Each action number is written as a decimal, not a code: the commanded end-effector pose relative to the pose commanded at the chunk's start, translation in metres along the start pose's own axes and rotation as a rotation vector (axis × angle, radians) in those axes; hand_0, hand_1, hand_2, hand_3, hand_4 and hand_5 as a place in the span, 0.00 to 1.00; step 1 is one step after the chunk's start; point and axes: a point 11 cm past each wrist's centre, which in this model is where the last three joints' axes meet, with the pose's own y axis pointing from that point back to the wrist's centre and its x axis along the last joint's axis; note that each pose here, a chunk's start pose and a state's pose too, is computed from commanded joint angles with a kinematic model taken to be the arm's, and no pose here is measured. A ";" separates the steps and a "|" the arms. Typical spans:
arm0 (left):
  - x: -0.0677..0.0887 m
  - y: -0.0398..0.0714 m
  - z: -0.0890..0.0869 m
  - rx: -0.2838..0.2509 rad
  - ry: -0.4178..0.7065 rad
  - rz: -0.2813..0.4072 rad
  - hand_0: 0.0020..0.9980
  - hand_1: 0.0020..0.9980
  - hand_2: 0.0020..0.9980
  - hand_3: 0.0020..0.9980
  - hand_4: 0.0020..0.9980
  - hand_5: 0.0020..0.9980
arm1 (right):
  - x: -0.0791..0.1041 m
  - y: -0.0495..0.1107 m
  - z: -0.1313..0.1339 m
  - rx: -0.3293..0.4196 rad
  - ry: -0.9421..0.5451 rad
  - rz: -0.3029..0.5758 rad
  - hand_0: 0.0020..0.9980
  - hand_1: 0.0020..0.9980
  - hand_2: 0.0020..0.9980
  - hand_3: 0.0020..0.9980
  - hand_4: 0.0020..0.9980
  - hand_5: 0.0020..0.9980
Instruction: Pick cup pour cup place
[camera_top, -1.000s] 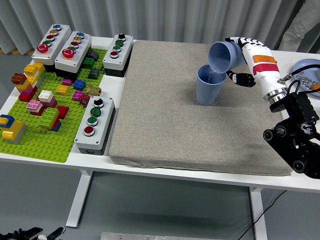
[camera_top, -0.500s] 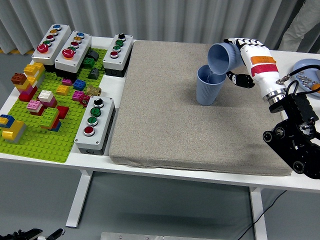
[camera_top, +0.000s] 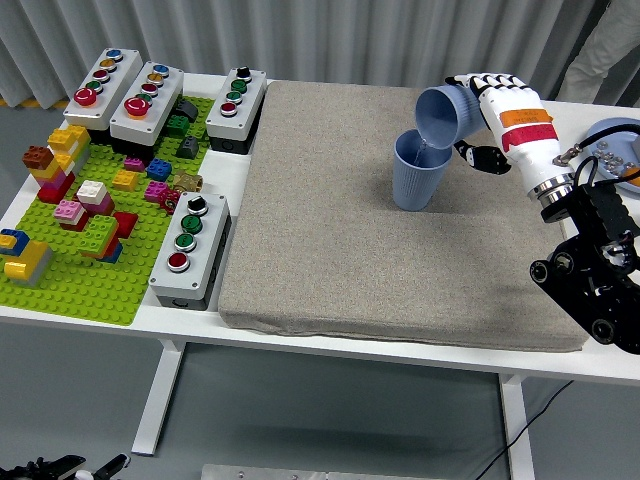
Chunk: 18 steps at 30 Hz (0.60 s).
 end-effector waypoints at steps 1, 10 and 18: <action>0.000 0.000 0.000 -0.001 0.000 0.000 0.77 0.77 0.83 0.68 0.51 1.00 | 0.000 0.000 0.000 0.004 0.005 -0.001 0.87 0.76 0.61 0.62 0.76 0.11; 0.000 0.000 0.000 0.000 0.000 0.000 0.77 0.77 0.83 0.68 0.51 1.00 | 0.001 0.000 -0.001 0.015 0.033 0.006 0.87 0.76 0.61 0.62 0.76 0.10; 0.000 0.000 0.000 0.001 0.001 0.000 0.77 0.77 0.83 0.68 0.51 1.00 | 0.000 0.000 -0.003 0.027 0.071 0.005 0.87 0.76 0.61 0.62 0.76 0.10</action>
